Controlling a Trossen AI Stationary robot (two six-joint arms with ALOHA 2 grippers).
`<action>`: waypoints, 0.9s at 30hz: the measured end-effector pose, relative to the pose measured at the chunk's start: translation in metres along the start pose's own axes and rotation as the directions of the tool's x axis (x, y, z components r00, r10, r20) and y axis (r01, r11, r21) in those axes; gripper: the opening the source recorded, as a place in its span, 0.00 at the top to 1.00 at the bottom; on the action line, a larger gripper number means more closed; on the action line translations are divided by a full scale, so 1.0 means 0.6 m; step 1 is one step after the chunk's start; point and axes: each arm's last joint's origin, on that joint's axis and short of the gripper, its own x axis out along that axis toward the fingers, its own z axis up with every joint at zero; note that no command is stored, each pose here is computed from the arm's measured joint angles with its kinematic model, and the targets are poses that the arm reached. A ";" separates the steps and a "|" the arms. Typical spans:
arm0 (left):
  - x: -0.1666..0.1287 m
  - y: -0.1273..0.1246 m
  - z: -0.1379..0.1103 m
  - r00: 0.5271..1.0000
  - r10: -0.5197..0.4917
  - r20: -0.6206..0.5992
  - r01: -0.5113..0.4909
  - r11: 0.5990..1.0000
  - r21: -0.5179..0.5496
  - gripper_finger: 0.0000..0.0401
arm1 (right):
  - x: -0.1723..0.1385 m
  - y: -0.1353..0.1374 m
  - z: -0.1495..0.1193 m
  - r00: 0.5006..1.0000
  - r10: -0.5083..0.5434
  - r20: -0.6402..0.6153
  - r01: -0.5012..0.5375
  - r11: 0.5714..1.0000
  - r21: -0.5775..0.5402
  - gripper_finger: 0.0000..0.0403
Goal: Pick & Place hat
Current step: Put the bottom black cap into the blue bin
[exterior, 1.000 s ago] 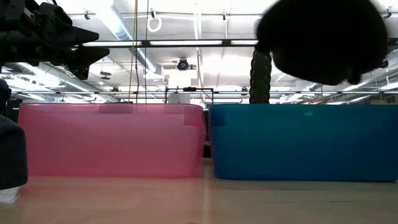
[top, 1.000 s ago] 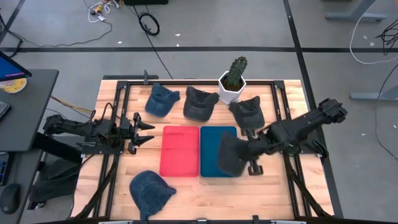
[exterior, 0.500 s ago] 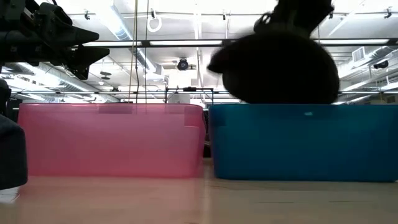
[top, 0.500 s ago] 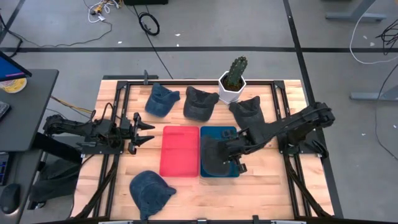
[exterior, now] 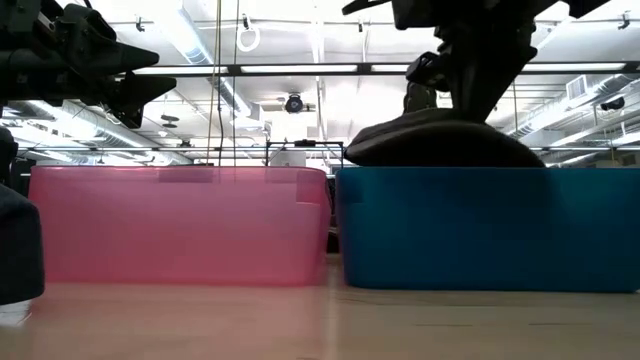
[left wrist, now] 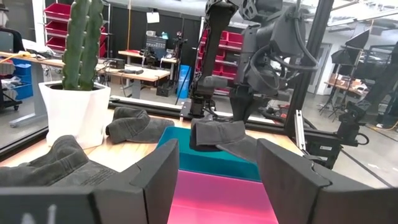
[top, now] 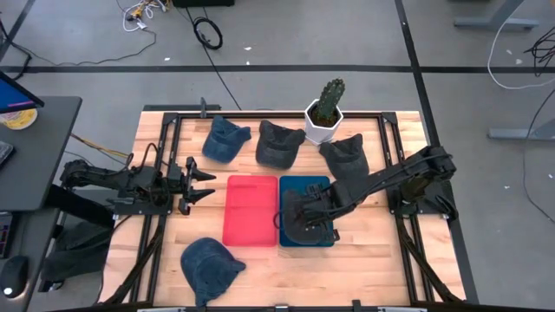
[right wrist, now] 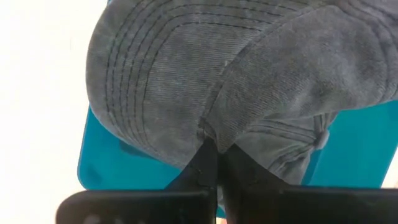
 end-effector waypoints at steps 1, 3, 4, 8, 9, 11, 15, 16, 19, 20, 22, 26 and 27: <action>0.000 0.000 0.000 1.000 0.000 0.000 0.000 1.000 0.000 0.45 | 0.000 -0.001 0.000 1.000 0.000 0.000 0.000 1.000 0.001 1.00; 0.000 0.000 0.000 1.000 0.000 0.000 0.000 1.000 0.000 0.45 | 0.000 -0.002 -0.003 1.000 -0.001 -0.018 0.001 1.000 0.010 1.00; 0.000 0.000 0.000 1.000 0.000 0.000 0.000 1.000 0.000 0.45 | 0.000 -0.002 -0.005 1.000 -0.002 -0.028 0.002 1.000 0.011 0.99; 0.000 0.000 0.000 1.000 0.000 0.000 0.000 1.000 0.000 0.45 | 0.001 -0.002 -0.007 0.999 -0.002 -0.041 0.003 1.000 0.010 0.99; 0.000 0.000 0.000 1.000 0.000 0.000 0.000 1.000 0.000 0.45 | 0.003 -0.002 -0.008 0.999 -0.003 -0.040 0.003 1.000 0.010 0.99; 0.000 0.000 0.000 1.000 0.000 0.000 0.000 1.000 0.000 0.45 | 0.007 -0.002 -0.010 0.999 -0.010 -0.046 0.011 1.000 0.009 0.99; 0.000 0.000 0.000 1.000 -0.001 0.000 0.001 1.000 0.000 0.45 | 0.017 -0.001 -0.012 0.999 -0.010 -0.040 0.011 1.000 0.010 0.96; 0.000 0.000 0.000 1.000 0.000 0.000 0.000 1.000 0.000 0.45 | 0.020 -0.001 -0.014 0.999 -0.010 -0.044 0.010 1.000 0.010 0.95; 0.000 0.000 0.000 1.000 0.000 0.000 0.000 1.000 0.000 0.45 | 0.023 -0.001 -0.015 0.999 -0.010 -0.049 0.011 1.000 0.011 0.93; 0.000 0.000 0.000 1.000 0.000 0.000 0.000 1.000 0.000 0.45 | 0.023 -0.001 -0.016 0.999 -0.010 -0.050 0.011 1.000 0.011 0.92; 0.000 0.000 0.000 1.000 0.000 0.000 0.000 1.000 0.000 0.45 | 0.023 -0.001 -0.015 0.999 -0.010 -0.045 0.011 1.000 0.016 0.91; 0.000 0.000 0.000 1.000 0.000 0.000 0.000 1.000 0.000 0.45 | 0.023 -0.005 -0.015 0.999 -0.012 -0.046 0.014 0.999 0.048 0.86; 0.000 0.000 0.000 1.000 0.000 0.000 0.000 1.000 0.000 0.45 | 0.023 -0.006 -0.015 0.999 -0.012 -0.047 0.014 0.998 0.054 0.85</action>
